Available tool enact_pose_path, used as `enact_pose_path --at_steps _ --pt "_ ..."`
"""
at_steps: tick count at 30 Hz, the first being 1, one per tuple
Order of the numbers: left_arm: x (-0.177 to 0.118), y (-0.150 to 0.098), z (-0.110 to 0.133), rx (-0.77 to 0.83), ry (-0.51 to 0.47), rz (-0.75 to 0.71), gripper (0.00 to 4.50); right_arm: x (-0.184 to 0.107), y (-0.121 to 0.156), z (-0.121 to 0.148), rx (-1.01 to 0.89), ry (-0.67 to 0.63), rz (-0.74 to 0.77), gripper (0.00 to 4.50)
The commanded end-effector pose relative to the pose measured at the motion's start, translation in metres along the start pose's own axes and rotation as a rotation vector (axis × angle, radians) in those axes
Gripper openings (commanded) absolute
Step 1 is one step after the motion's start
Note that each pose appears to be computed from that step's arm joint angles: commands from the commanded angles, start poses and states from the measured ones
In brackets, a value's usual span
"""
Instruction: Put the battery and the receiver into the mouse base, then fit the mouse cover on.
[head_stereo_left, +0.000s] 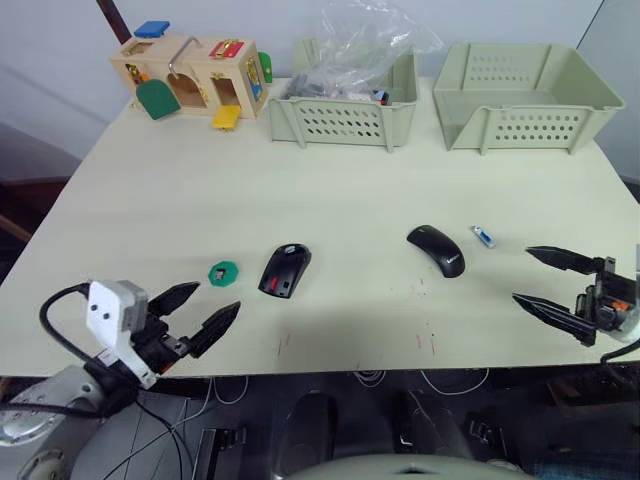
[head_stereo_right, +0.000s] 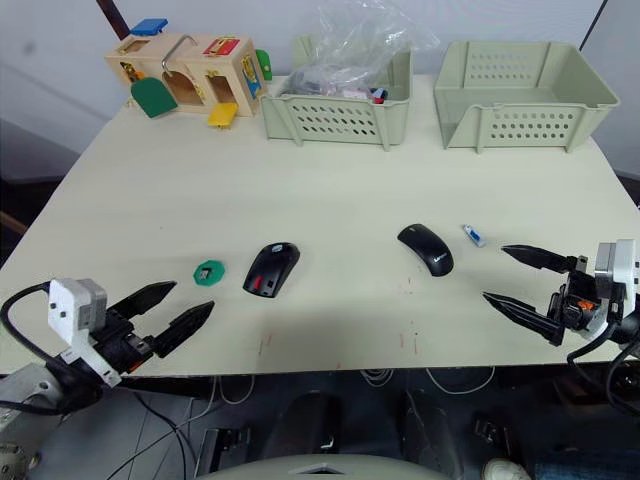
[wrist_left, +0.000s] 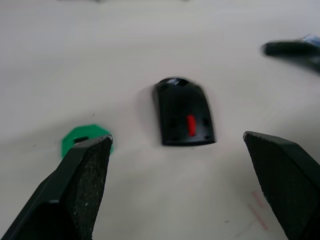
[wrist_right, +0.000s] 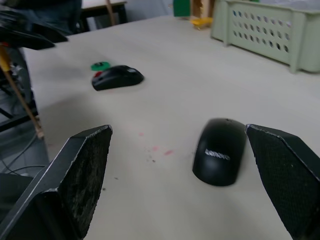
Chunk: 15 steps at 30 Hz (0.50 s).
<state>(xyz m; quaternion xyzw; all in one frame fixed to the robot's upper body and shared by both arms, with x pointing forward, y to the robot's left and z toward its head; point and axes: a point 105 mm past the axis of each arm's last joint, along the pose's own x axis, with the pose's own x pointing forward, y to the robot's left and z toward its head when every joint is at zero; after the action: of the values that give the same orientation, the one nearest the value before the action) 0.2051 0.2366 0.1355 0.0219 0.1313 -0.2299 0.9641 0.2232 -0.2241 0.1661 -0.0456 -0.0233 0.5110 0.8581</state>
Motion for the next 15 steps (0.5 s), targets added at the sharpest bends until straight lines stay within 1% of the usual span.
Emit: enact_pose_path --at_steps 1,6,8,11,13,15 --pt "0.009 -0.014 0.009 0.02 0.011 -0.036 4.47 0.006 0.012 0.013 -0.052 -0.038 0.076 4.48" --pt "0.019 -0.018 0.009 0.021 0.028 0.022 4.47 0.005 0.017 0.015 -0.05 -0.042 0.105 4.48" --pt "0.04 -0.022 0.013 0.009 0.037 0.049 4.47 0.006 0.02 0.018 -0.05 -0.041 0.112 4.48" --pt "0.06 -0.028 0.017 0.007 0.062 0.068 4.47 0.009 0.025 0.023 -0.052 -0.041 0.121 4.48" --pt "0.068 -0.03 0.019 0.005 0.071 0.075 4.47 0.01 0.027 0.026 -0.052 -0.041 0.125 4.48" --pt "0.076 -0.028 0.022 -0.009 0.071 0.112 4.47 0.011 0.03 0.029 -0.045 -0.04 0.134 4.48"
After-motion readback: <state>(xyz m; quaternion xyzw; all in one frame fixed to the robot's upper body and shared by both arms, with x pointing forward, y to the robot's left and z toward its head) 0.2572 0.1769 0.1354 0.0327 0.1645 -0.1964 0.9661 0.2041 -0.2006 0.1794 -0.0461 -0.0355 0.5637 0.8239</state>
